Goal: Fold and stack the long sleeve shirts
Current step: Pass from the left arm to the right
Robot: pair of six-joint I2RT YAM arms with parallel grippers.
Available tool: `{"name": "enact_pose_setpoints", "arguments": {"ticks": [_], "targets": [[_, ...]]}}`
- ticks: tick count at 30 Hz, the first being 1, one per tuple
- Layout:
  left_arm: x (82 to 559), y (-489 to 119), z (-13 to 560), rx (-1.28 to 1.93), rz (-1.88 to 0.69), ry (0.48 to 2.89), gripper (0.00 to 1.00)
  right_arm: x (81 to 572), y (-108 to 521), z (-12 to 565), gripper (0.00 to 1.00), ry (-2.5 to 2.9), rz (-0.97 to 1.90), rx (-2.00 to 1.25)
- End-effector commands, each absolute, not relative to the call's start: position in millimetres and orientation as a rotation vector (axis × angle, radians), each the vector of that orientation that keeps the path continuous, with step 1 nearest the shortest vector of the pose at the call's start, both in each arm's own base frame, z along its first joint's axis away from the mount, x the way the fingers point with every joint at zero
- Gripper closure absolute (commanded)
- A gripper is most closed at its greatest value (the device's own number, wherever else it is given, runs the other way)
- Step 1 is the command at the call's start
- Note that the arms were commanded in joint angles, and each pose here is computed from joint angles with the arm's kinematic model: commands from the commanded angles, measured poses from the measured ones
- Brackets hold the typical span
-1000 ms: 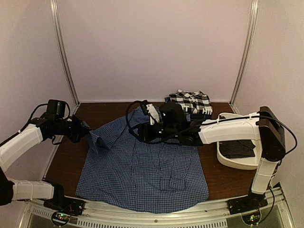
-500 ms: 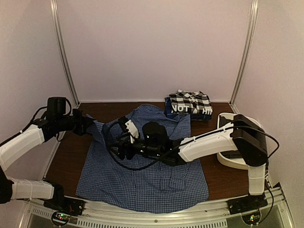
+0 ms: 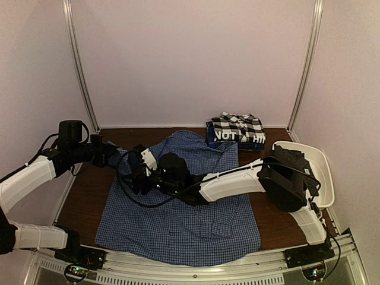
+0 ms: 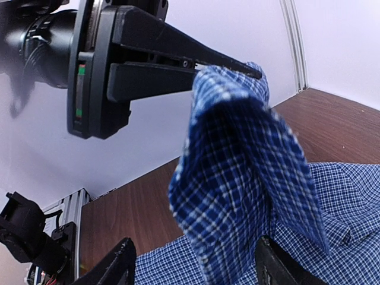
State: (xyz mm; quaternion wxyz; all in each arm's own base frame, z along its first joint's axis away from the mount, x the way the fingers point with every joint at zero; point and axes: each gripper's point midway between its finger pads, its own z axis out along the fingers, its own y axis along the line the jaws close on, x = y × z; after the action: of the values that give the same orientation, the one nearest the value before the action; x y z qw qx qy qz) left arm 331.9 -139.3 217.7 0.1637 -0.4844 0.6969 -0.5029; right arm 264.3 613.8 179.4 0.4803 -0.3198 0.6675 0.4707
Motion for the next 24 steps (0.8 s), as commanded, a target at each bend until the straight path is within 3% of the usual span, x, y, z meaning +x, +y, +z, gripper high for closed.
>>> {"name": "enact_pose_setpoints", "arguments": {"ticks": [1,4,6,12,16,19,24], "targets": [[337.6,-143.1,233.5,-1.325,-1.479,1.952,1.0,278.1,628.4,176.9,0.31,1.641,1.118,-0.74],[338.3,-142.6,233.8,-1.319,-1.473,1.95,1.0,283.4,636.7,175.6,0.39,1.654,1.119,-0.737],[338.8,-142.7,233.1,-1.313,-1.469,1.954,1.0,285.6,638.7,178.1,0.49,1.66,1.116,-0.732],[337.3,-141.6,222.4,-1.266,-1.384,2.036,1.0,300.3,624.6,197.1,1.0,1.715,1.082,-0.681],[338.6,-148.7,210.0,-1.131,-1.332,2.163,0.97,307.4,606.5,219.9,1.0,1.717,1.076,-0.667],[339.5,-156.2,196.6,-0.965,-1.27,2.302,0.84,319.0,592.1,234.2,1.0,1.739,1.033,-0.664],[326.3,-152.9,167.5,-0.745,-1.092,2.494,0.49,362.9,553.6,260.0,1.0,1.763,1.001,-0.646]]}}
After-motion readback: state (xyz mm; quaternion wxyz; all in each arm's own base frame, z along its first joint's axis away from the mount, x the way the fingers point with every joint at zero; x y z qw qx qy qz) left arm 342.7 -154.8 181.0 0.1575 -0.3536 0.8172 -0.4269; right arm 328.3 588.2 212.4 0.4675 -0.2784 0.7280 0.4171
